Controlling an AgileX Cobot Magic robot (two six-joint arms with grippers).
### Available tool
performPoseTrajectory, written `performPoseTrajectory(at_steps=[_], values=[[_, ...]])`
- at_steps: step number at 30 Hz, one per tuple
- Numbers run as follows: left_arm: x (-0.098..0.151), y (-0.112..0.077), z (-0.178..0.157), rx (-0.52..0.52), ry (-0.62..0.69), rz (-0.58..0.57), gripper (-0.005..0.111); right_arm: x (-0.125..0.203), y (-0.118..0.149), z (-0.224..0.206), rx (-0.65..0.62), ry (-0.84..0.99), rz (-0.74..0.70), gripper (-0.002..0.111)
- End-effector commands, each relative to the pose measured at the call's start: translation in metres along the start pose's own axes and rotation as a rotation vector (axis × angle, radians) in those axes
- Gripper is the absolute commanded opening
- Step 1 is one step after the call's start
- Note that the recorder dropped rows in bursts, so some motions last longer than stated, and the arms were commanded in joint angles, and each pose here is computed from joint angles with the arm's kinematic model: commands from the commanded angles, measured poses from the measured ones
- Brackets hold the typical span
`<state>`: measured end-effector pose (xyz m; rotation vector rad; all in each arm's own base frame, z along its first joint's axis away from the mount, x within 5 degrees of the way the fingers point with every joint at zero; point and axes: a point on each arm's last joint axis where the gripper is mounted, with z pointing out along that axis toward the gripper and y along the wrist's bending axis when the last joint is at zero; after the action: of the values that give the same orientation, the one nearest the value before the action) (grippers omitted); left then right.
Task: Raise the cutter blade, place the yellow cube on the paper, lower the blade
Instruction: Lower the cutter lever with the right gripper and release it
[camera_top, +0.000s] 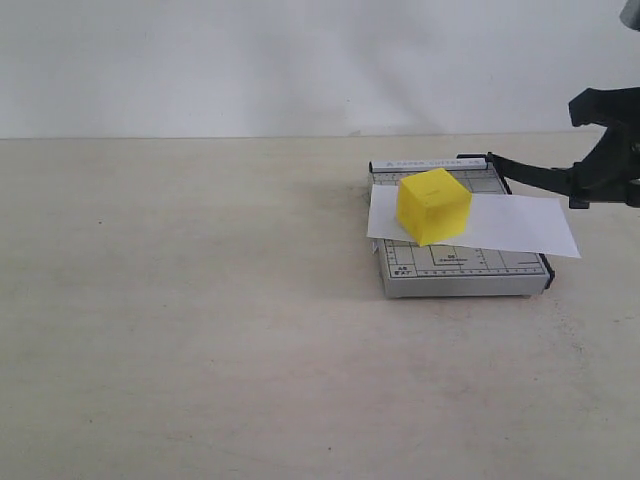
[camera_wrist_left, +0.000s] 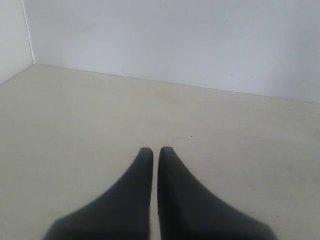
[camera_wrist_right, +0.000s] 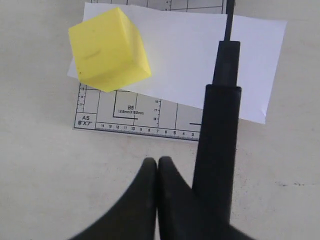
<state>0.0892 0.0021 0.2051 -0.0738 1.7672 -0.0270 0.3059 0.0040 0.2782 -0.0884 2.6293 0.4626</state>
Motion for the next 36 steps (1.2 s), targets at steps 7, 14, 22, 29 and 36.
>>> performPoseTrajectory(at_steps=[7,14,22,29,36], values=[[0.000,0.000,-0.001,0.005,-0.008,0.003,0.004,-0.009,-0.002,-0.009,0.057,-0.157,-0.121,0.006],[0.000,0.000,-0.001,0.005,-0.008,0.003,0.004,-0.006,-0.005,-0.009,0.085,-0.125,-0.151,0.054],[0.000,0.000,-0.001,0.005,-0.008,0.003,0.004,-0.001,-0.011,0.007,0.076,-0.026,-0.118,0.005],[0.000,0.000,-0.001,0.005,-0.008,0.003,0.004,0.016,-0.021,0.037,0.042,0.100,-0.066,0.000],[0.000,0.000,-0.001,0.005,-0.008,0.003,0.004,0.036,-0.027,0.060,0.028,0.104,-0.030,0.000]])
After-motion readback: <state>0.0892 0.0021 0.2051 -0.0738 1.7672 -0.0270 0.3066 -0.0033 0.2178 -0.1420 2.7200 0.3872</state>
